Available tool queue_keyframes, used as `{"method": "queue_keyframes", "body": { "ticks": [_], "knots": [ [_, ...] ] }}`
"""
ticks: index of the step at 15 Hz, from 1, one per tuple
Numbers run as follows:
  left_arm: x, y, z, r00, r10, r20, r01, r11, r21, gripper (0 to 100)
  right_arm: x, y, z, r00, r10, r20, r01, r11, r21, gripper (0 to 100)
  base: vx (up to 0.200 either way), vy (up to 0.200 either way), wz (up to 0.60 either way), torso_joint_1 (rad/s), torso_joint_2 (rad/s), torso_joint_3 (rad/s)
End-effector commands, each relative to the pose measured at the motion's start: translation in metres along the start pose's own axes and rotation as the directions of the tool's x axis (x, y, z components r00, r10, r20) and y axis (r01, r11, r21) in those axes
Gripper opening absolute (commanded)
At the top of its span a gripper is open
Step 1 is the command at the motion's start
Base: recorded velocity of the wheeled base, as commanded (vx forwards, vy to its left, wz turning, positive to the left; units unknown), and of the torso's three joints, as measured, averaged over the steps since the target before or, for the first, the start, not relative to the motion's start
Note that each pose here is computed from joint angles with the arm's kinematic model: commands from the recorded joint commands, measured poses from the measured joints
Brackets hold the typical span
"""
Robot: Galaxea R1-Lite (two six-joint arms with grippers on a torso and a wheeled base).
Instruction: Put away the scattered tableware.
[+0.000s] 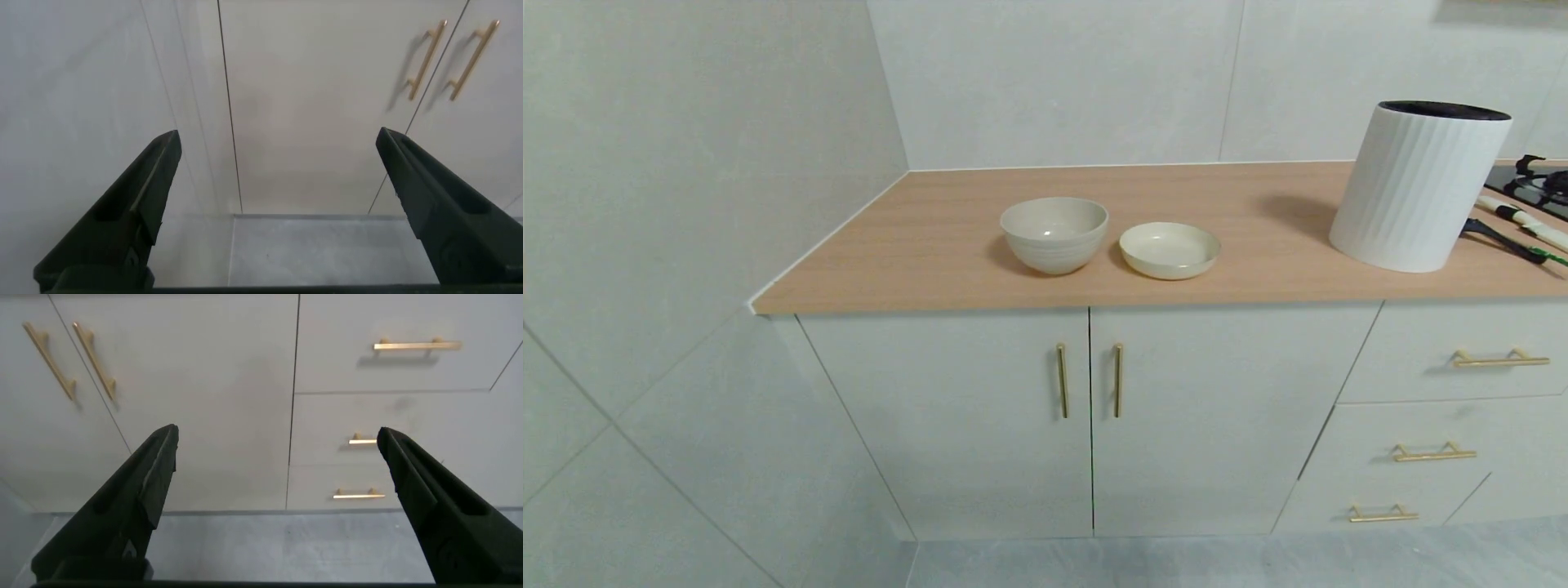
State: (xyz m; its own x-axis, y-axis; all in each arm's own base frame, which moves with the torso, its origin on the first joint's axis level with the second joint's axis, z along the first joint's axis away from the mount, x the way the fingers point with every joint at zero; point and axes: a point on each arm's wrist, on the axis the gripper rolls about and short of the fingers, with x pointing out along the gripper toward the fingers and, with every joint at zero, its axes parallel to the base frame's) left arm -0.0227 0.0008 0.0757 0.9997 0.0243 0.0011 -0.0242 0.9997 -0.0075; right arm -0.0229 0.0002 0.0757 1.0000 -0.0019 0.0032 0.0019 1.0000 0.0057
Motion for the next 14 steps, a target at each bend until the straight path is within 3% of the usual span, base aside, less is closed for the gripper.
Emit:
{"method": "queue_keyframes", "body": {
  "ticks": [1,10,14],
  "knots": [
    [0.0,0.0,0.0001,1.0,0.0,0.0,0.0,1.0,0.0,100,0.0001,0.0,0.0001,1.0,0.0,0.0,0.0,1.0,0.0,100,0.0,0.0,0.0,-0.173,0.47,0.29],
    [0.0,0.0,0.0001,1.0,0.0,0.0,0.0,1.0,0.0,100,0.0001,0.0,0.0001,1.0,0.0,0.0,0.0,1.0,0.0,100,0.0,0.0,0.0,-0.154,0.46,0.304],
    [0.0,0.0,0.0001,1.0,0.0,0.0,0.0,1.0,0.0,100,0.0001,0.0,0.0001,1.0,0.0,0.0,0.0,1.0,0.0,100,0.0,0.0,0.0,-0.049,0.19,0.14]
  ]
}}
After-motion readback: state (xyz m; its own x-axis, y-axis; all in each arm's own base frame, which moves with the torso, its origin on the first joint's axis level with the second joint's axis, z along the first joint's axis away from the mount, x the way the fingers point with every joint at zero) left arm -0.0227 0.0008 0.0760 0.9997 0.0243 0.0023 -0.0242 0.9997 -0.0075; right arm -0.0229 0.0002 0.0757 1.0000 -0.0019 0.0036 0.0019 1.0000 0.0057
